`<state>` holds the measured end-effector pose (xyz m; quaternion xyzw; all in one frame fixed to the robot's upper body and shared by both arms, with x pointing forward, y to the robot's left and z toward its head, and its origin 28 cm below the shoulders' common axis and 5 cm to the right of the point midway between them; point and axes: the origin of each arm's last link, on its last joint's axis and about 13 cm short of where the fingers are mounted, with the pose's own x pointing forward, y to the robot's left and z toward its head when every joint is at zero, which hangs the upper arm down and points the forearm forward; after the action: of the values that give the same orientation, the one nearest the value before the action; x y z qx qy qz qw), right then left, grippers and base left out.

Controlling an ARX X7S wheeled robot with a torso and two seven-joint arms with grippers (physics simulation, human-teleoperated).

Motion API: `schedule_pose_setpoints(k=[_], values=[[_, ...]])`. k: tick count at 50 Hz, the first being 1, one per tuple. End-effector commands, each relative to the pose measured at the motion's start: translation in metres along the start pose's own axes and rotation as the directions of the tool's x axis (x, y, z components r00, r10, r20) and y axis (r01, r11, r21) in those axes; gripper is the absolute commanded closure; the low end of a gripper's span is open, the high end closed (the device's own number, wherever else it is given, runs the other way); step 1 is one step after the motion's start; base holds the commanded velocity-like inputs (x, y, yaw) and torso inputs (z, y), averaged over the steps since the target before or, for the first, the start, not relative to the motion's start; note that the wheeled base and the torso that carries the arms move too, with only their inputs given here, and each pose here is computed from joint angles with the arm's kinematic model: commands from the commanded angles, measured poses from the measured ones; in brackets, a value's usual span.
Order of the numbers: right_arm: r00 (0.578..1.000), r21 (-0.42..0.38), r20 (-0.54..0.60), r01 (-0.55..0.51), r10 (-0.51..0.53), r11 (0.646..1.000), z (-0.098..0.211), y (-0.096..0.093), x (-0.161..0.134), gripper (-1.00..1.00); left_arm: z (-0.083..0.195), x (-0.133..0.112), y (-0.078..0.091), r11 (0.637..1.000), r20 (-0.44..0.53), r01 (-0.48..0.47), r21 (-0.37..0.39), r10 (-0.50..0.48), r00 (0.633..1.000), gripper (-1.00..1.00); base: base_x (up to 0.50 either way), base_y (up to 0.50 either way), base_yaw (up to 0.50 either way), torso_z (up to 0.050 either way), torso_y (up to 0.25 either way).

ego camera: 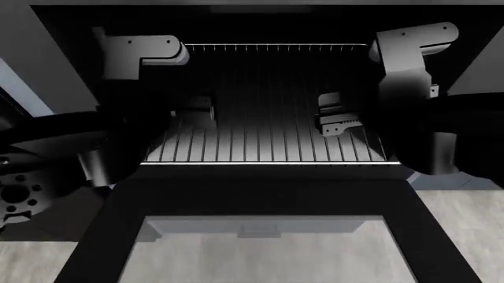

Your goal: Fully slide the oven rack out.

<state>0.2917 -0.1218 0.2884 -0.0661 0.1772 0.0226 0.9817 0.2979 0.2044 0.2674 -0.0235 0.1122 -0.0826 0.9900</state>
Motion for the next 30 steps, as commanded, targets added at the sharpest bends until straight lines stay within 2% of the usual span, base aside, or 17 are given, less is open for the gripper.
schedule_pose_setpoints(k=[1, 30], values=[[1.0, 0.003, -0.02, 0.001, -0.001, 1.0, -0.002, 0.002, 0.012, -1.0, -0.01, 0.014, 0.004, 0.999, -0.037, -0.024, 0.027, 0.025, 0.999, -1.0, 0.0, 0.0, 0.0, 0.0, 0.0], [0.997, -0.02, -0.071, 0.002, -0.003, 1.0, -0.023, 0.012, 0.036, -1.0, -0.039, 0.026, 0.006, 0.998, -0.107, -0.034, 0.047, 0.039, 0.993, -1.0, 0.0, 0.0, 0.0, 0.0, 0.0]])
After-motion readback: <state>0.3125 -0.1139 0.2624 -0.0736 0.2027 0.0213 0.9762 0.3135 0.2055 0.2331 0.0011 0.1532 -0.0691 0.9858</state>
